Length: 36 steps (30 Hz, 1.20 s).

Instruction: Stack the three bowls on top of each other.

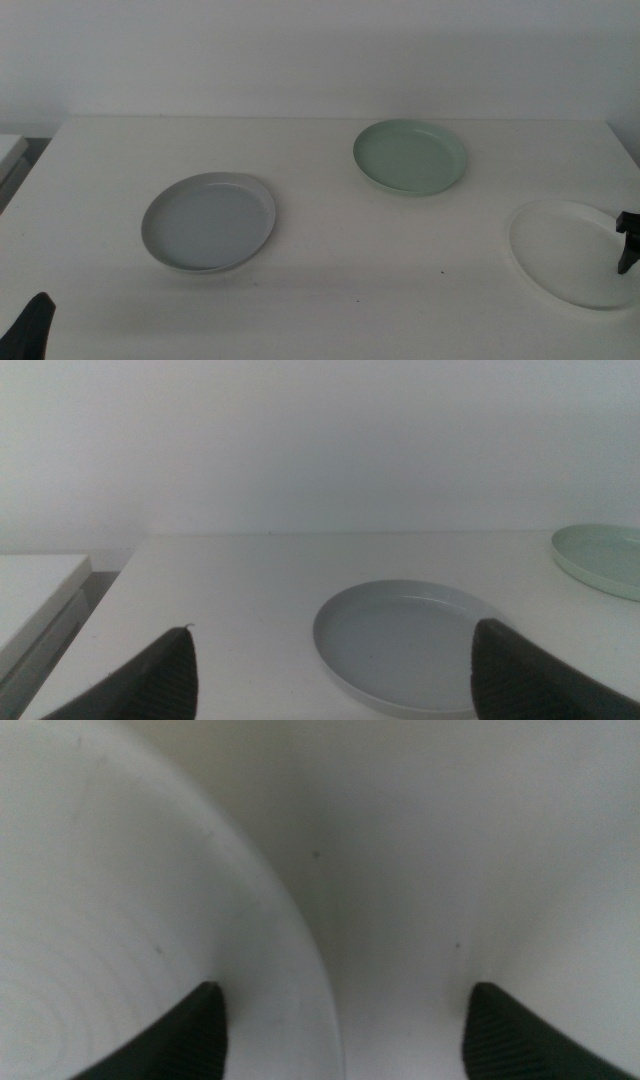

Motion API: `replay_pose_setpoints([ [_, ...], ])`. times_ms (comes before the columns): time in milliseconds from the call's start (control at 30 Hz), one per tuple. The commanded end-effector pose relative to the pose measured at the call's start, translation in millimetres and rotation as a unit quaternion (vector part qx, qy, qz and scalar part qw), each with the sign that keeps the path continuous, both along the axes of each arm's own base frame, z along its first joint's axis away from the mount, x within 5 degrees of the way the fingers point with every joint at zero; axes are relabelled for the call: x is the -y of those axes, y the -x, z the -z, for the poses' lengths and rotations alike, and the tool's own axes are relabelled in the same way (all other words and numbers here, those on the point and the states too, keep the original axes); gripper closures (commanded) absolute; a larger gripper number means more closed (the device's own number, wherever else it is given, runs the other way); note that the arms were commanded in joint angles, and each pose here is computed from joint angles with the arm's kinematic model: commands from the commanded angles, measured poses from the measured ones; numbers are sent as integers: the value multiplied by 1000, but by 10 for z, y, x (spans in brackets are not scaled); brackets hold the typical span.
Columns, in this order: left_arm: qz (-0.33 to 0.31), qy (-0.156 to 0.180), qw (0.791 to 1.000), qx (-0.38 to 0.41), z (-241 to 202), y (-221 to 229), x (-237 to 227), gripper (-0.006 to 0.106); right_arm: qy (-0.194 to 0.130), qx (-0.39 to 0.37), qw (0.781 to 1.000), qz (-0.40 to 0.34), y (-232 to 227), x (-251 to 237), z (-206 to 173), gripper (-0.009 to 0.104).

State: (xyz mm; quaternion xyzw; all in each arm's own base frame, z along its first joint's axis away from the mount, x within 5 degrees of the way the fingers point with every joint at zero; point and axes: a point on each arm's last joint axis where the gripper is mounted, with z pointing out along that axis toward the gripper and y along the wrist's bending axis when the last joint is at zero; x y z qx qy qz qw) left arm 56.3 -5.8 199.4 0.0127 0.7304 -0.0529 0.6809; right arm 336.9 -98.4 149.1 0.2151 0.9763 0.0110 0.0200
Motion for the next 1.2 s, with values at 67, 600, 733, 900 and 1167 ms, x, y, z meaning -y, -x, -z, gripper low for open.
replay_pose_setpoints([
  [67, -2, 1, 1000, 8, -13, 2, -2, 7, 4, 9, 1000, 0, -31, 44, 33, 49],
  [600, -2, 0, 1000, 8, -13, 2, -2, 7, 12, 41, 999, -19, 30, -81, -437, 98],
  [733, -2, 1, 1000, 8, -13, 2, -2, 7, 19, 107, 992, -68, 21, -447, -1015, 98],
  [900, -2, 1, 1000, 8, -13, 2, -2, 7, -28, 183, 973, -141, -78, -1159, -1438, 98],
  [1167, -2, 1, 1000, 8, -13, 2, -2, 7, -97, 167, 954, -228, -246, -2152, -1124, 98],
])
